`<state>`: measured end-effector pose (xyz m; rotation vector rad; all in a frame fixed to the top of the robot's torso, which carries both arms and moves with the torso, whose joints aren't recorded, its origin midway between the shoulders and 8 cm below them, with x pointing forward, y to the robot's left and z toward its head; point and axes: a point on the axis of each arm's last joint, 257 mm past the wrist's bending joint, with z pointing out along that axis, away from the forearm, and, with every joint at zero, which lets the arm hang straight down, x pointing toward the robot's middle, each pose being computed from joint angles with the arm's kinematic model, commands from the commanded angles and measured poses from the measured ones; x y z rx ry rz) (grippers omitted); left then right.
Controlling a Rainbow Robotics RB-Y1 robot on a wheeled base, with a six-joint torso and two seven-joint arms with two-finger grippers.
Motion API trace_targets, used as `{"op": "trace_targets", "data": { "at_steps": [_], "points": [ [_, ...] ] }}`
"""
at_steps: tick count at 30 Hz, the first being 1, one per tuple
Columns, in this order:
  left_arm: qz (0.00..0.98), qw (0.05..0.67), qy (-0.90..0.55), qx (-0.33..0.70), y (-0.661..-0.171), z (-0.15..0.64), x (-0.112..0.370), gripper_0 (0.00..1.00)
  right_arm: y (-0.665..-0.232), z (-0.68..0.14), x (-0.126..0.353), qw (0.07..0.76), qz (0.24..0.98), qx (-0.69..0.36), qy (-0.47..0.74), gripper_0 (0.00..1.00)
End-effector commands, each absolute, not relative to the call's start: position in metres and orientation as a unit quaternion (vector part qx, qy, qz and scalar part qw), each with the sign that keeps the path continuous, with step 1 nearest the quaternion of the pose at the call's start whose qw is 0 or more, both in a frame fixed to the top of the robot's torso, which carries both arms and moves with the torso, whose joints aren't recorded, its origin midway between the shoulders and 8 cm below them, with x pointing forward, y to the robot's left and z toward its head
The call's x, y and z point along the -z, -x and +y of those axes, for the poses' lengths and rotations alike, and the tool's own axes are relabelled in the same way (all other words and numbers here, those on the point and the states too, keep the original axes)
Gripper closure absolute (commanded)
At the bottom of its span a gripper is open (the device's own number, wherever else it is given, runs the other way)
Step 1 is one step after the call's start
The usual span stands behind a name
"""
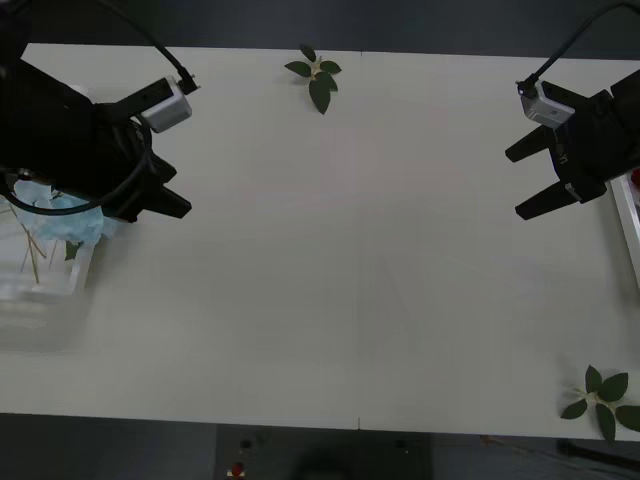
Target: Put the red flowers into the right box and the blue flowers into the left box
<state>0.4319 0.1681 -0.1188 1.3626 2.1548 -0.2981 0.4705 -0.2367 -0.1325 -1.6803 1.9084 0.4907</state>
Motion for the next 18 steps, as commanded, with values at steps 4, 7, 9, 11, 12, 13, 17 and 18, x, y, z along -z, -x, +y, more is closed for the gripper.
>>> {"op": "trace_targets", "data": {
  "at_steps": [4,7,9,11,12,13,17,18],
  "points": [
    [0.783,0.329,-0.518,0.105,-0.447,0.106,0.119,0.44,-0.467,-0.229,0.132,0.270,0.704,-0.187,0.630,0.00],
    [0.786,0.348,-0.501,0.104,-0.457,0.085,0.124,0.44,-0.467,-0.229,0.132,0.270,0.704,-0.187,0.630,0.00],
    [0.789,0.356,-0.490,0.106,-0.465,0.074,0.125,0.44,-0.467,-0.229,0.132,0.270,0.704,-0.187,0.630,0.00],
    [0.791,0.358,-0.484,0.108,-0.472,0.068,0.125,0.44,-0.467,-0.229,0.132,0.270,0.704,-0.187,0.630,0.00],
    [0.794,0.357,-0.479,0.109,-0.477,0.065,0.127,0.44,-0.467,-0.229,0.132,0.270,0.704,-0.187,0.630,0.00],
    [0.796,0.360,-0.474,0.108,-0.483,0.064,0.127,0.44,-0.467,-0.229,0.132,0.270,0.704,-0.187,0.630,0.00],
    [0.805,0.370,-0.452,0.103,-0.508,0.070,0.122,0.43,-0.467,-0.229,0.132,0.270,0.704,-0.187,0.630,0.00],
    [0.804,0.373,-0.452,0.103,-0.514,0.072,0.120,0.43,-0.467,-0.229,0.132,0.270,0.704,-0.187,0.630,0.00]
  ]
}}
